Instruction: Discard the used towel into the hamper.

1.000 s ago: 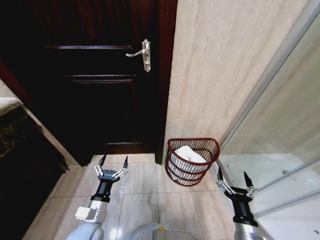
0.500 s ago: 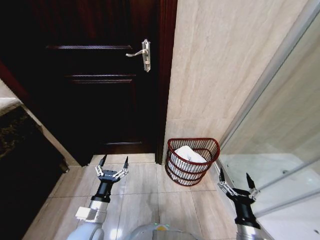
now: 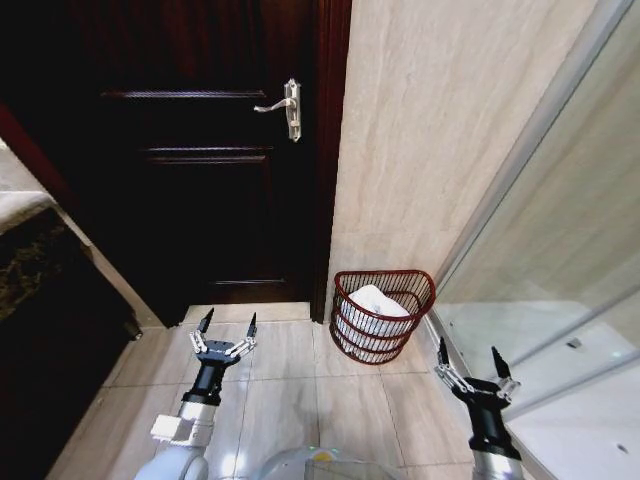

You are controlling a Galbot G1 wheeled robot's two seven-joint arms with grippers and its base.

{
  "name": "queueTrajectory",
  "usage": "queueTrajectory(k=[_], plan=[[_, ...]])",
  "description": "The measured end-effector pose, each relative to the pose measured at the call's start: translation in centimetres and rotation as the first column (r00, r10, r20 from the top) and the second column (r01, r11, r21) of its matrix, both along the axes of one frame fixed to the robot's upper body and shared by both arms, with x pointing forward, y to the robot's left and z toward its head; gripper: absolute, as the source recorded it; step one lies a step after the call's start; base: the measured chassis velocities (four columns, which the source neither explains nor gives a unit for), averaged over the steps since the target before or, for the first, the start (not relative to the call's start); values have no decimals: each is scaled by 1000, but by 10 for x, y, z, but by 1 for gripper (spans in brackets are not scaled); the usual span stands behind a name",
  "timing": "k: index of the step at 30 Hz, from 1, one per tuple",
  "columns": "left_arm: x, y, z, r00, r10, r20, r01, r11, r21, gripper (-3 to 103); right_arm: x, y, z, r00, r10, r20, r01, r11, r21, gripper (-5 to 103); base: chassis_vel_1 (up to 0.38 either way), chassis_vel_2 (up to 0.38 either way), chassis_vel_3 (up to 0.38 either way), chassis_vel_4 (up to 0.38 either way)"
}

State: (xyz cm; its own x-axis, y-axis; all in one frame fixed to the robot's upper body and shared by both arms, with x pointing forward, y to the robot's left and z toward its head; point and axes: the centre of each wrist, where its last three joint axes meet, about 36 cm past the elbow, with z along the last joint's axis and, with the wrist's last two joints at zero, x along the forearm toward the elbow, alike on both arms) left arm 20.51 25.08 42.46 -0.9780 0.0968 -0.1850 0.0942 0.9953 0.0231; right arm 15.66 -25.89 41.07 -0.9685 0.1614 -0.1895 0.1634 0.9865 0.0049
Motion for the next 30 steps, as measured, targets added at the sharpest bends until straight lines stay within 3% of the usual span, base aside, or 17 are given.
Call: queueTrajectory(k=[30], plan=[[1, 1, -6, 1000, -10, 3, 10, 1000, 0, 100, -3, 5, -7, 1000, -5, -12, 4, 1000, -9, 100, 91, -96, -98, 94]])
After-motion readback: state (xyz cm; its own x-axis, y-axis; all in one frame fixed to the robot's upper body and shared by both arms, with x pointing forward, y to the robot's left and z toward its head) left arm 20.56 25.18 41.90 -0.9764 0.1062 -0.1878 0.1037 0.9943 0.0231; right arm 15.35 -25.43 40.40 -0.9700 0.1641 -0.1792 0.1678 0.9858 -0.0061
